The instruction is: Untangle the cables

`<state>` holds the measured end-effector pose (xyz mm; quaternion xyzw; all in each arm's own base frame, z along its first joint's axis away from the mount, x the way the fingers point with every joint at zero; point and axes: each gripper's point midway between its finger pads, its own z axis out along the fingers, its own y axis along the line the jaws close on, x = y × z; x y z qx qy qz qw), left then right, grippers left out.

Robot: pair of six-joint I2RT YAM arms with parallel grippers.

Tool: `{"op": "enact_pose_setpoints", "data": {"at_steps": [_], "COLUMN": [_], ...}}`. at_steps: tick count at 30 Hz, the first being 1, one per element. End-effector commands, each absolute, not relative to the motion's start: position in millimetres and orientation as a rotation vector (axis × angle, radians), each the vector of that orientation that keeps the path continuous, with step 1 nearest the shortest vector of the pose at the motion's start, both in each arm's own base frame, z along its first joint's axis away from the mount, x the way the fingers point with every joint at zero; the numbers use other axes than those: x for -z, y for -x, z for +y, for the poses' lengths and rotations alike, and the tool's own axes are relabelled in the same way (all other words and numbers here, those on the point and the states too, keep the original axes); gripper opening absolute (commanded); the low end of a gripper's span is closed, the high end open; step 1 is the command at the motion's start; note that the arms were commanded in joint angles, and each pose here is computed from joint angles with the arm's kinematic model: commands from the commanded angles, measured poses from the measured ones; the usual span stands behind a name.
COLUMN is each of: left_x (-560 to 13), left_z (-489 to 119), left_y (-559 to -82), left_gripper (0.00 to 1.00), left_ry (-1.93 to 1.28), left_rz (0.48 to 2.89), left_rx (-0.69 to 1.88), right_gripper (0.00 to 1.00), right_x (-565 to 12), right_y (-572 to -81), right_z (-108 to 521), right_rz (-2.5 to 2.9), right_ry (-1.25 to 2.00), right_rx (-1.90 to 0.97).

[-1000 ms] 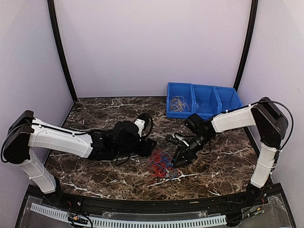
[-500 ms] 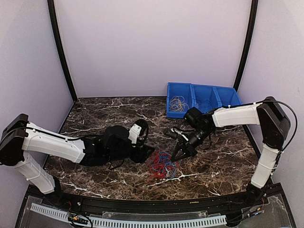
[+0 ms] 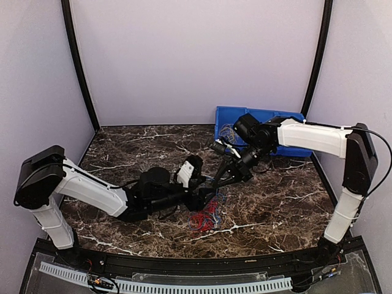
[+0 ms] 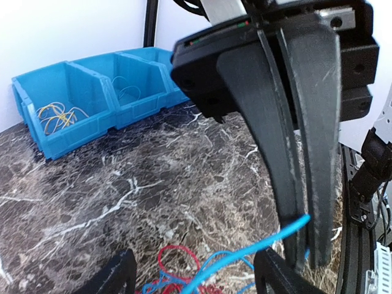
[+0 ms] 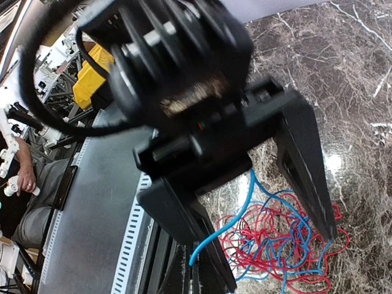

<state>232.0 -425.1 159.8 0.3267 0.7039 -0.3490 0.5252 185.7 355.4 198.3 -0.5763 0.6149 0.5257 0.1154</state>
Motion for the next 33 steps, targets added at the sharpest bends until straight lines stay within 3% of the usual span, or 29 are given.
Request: {"op": "enact_pose_setpoints", "data": {"at_steps": [1,6,14,24,33], "left_x": [-190.0,-162.3,-130.6,-106.6,-104.4], "left_z": [-459.0,-476.0,-471.4,-467.6,-447.5], "left_y": [-231.8,-226.2,-217.4,-214.4,-212.3], "left_gripper": [0.64,0.4,0.17,0.06,0.04], "left_ry": [-0.753,-0.789,-0.802,-0.821,-0.778], "left_rz": [1.495,1.516,1.596,1.674,1.719], "left_rx": [0.976,1.056,1.098,1.089,1.061], "right_gripper": [0.0,0.0,0.0,0.0,0.0], "right_x": [-234.5,-247.2,-336.9,-461.9,-471.2], "right_y": [-177.0,-180.9,-214.9,-246.2,-246.5], "right_z": [358.8,360.0,351.6,319.1,317.2], "right_rz": [1.673,1.623,1.427,1.162,1.146], "right_ry": [1.705,1.723,1.596,1.466,1.467], "right_rx": [-1.576,-1.527,-1.479,-1.314,-1.281]}}
